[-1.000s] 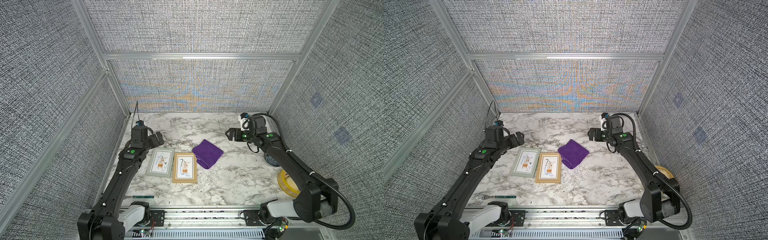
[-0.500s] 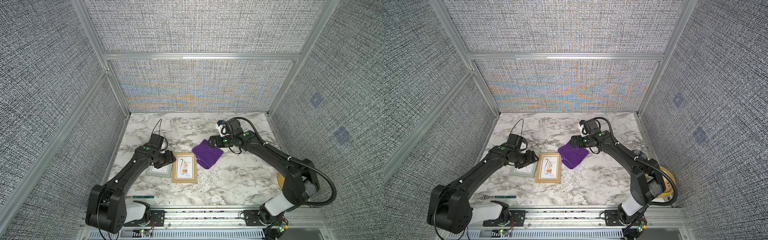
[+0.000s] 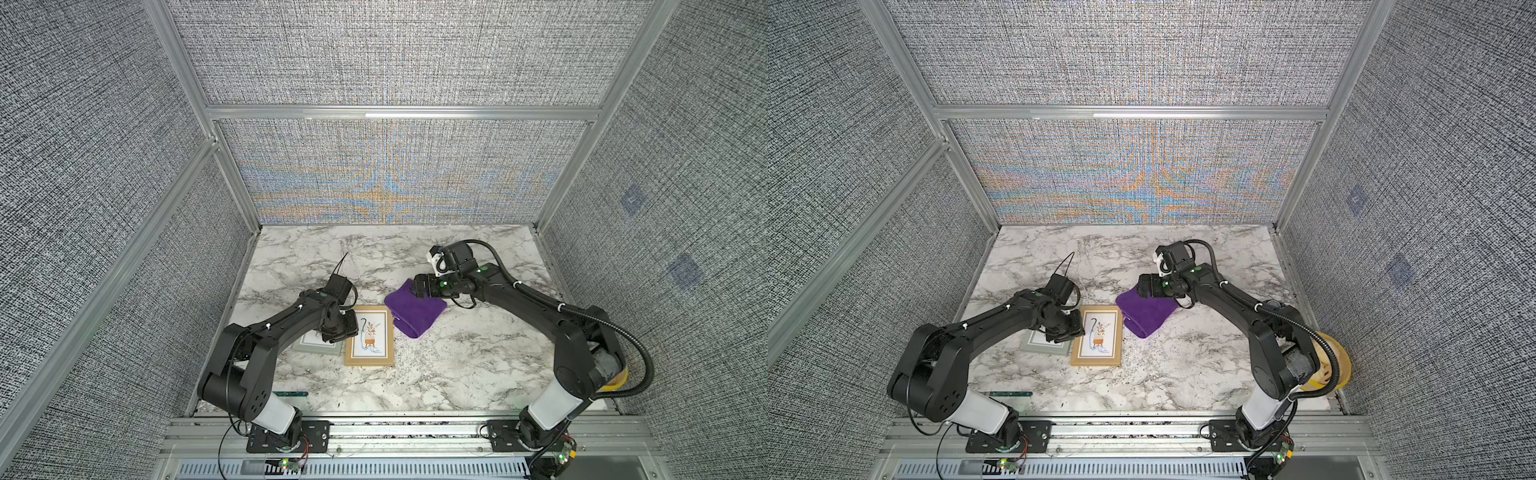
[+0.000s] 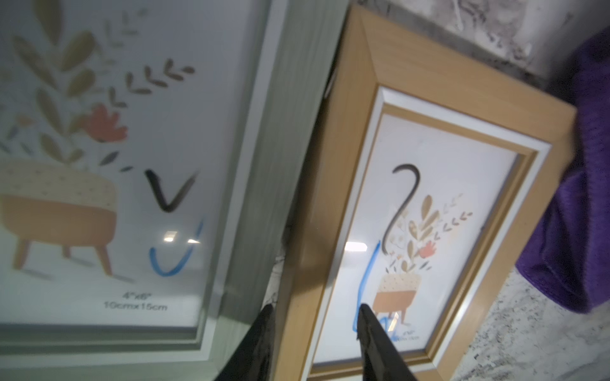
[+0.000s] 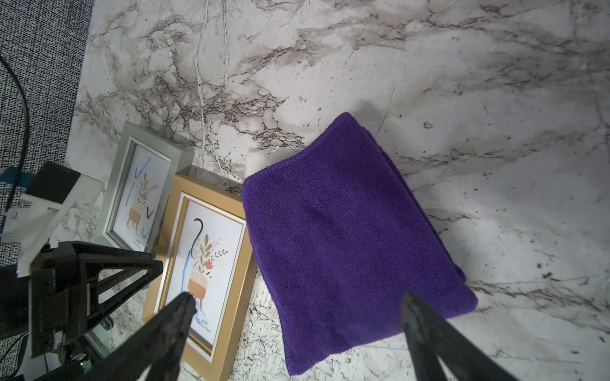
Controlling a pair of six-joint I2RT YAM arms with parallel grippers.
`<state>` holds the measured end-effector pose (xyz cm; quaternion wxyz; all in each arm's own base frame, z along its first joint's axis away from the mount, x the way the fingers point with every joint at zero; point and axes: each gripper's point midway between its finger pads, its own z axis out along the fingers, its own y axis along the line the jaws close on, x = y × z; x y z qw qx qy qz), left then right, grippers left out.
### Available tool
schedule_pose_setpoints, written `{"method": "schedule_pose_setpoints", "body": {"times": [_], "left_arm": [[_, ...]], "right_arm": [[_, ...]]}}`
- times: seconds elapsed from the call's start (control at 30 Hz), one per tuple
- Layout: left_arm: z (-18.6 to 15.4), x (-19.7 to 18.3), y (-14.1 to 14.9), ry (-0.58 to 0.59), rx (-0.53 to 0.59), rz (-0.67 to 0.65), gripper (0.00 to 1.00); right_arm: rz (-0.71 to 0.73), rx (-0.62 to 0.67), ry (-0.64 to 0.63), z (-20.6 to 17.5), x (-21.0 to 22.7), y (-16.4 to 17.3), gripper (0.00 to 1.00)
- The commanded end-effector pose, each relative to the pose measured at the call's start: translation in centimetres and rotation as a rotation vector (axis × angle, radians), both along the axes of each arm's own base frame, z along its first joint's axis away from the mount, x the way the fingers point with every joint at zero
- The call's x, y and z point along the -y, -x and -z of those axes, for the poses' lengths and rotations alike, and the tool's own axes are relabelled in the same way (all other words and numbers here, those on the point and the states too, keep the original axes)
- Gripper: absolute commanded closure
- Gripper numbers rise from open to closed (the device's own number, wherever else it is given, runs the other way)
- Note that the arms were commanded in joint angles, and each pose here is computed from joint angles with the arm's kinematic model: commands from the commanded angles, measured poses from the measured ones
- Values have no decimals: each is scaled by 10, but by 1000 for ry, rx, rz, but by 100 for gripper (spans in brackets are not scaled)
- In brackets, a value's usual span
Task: Wipe the picture frame with a cloth
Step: Move the picture frame to the center of the board.
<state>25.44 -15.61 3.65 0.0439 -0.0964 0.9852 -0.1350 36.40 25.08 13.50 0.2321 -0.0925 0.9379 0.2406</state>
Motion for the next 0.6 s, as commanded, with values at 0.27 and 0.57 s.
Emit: {"method": "schedule_pose_setpoints", "body": {"times": [0.27, 0.57], "left_arm": [[4, 32, -14, 122, 17, 55, 70], [10, 55, -20, 170, 11, 97, 70]], "right_arm": [[0, -12, 35, 9, 2, 1, 2], [-68, -111, 197, 41, 5, 17, 9]]}}
